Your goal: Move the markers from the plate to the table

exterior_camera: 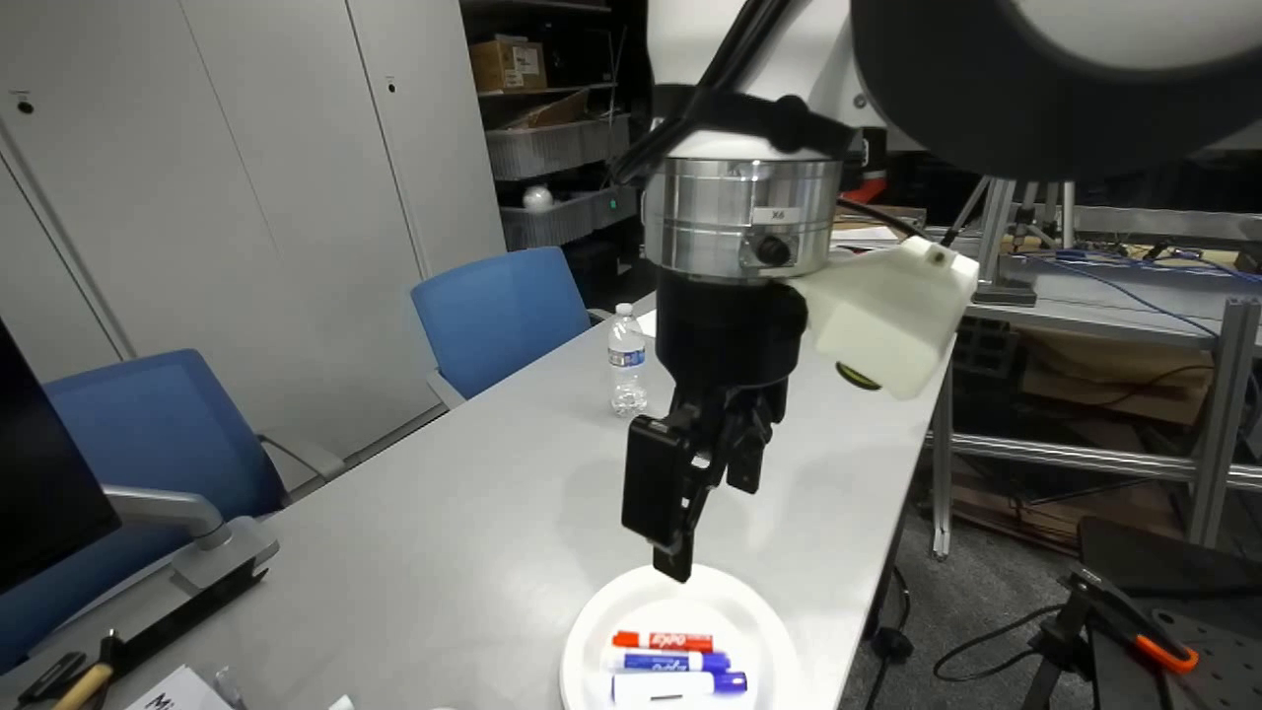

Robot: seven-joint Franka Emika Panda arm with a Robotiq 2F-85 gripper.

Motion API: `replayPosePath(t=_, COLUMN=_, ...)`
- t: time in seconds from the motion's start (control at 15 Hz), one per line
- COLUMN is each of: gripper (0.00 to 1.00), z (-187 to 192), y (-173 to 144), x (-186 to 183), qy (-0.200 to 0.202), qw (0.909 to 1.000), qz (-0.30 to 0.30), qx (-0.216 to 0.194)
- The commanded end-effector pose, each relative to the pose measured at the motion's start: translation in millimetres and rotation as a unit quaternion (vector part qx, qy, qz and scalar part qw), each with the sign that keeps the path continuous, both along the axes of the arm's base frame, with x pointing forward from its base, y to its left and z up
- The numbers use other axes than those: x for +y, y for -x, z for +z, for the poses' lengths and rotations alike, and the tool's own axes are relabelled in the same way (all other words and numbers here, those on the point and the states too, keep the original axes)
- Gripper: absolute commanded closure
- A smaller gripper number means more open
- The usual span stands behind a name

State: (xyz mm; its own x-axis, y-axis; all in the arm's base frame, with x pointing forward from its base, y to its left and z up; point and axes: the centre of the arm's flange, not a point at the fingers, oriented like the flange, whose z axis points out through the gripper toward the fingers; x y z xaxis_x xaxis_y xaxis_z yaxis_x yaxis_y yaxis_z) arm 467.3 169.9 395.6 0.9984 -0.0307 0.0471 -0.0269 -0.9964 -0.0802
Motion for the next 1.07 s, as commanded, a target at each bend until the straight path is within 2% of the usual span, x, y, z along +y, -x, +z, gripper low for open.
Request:
replayPosePath(t=0.0, gripper=0.00, z=-8, y=-15, x=-5, qy=0.012, qw=0.9998, qz=0.018, qx=-0.004)
replayPosePath(t=0.33, gripper=0.00, z=-23, y=-38, x=-16, qy=0.028, qw=0.9972, qz=0.061, qx=-0.034)
replayPosePath(t=0.53, gripper=0.00, z=-34, y=-53, x=-17, qy=0.026, qw=0.9951, qz=0.080, qx=-0.052)
replayPosePath(t=0.73, gripper=0.00, z=-40, y=-65, x=-17, qy=0.014, qw=0.9951, qz=0.082, qx=-0.053)
replayPosePath(t=0.8, gripper=0.00, z=-38, y=-47, x=-21, qy=0.021, qw=0.9962, qz=0.071, qx=-0.047)
replayPosePath(t=1.0, gripper=0.00, z=-42, y=-55, x=-21, qy=0.019, qw=0.9961, qz=0.073, qx=-0.046)
